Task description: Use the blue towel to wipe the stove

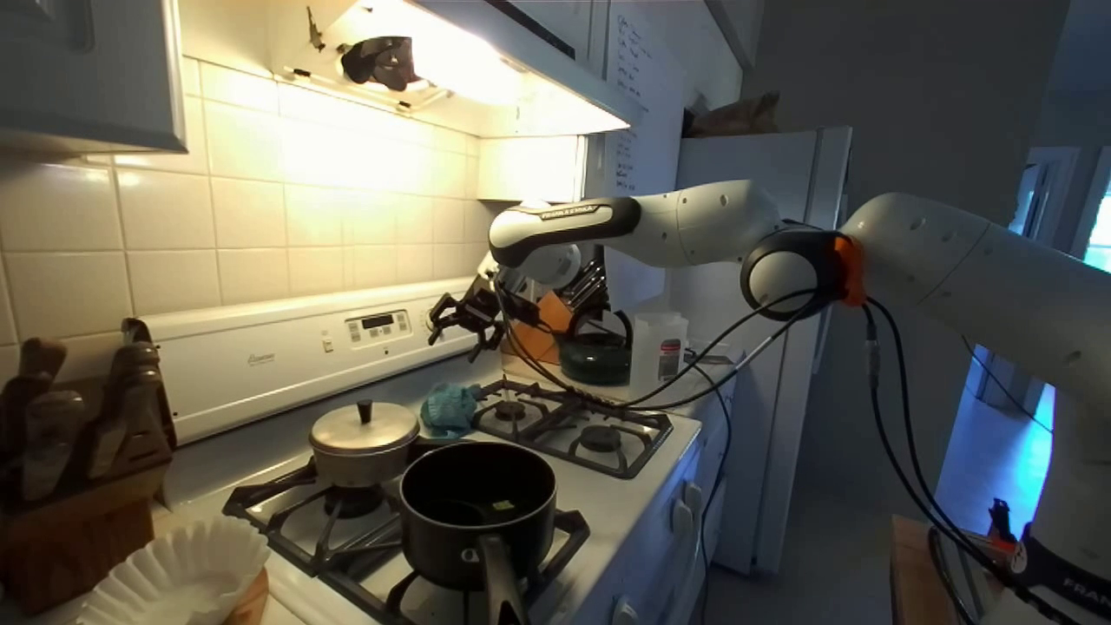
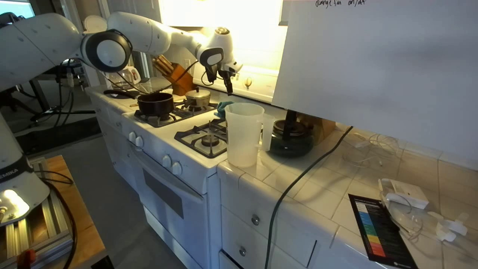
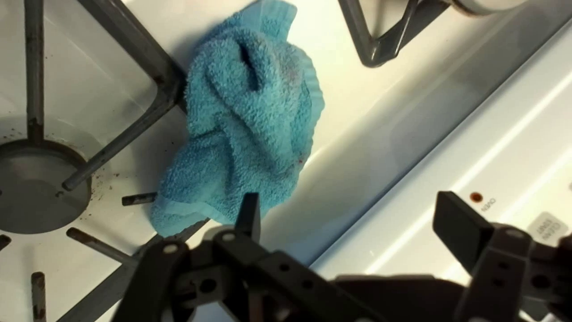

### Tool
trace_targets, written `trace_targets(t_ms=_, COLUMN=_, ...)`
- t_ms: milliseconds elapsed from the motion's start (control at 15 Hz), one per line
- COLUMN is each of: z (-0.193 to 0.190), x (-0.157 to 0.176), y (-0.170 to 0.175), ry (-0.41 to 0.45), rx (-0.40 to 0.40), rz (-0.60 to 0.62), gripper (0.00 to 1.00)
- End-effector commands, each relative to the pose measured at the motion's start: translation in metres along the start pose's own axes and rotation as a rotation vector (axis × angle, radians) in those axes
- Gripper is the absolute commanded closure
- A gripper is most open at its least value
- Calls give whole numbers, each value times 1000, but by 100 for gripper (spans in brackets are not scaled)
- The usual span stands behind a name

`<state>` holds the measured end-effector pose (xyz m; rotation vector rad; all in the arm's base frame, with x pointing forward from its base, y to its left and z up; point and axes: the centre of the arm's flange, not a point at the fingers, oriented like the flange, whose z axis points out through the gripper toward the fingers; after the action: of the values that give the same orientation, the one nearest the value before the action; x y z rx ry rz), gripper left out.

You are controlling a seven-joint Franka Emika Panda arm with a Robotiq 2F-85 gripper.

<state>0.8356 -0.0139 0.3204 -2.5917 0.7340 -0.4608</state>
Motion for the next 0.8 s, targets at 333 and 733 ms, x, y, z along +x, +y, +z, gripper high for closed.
trace_targets(t_ms=333, z=-38, x=-107, y=-26, ry=-255, rx=1, rz=-216, gripper=0)
trace_targets(t_ms=733, z=-52, x=-143, y=-17, ry=-375, rx=-45, rz=-157, gripper=0)
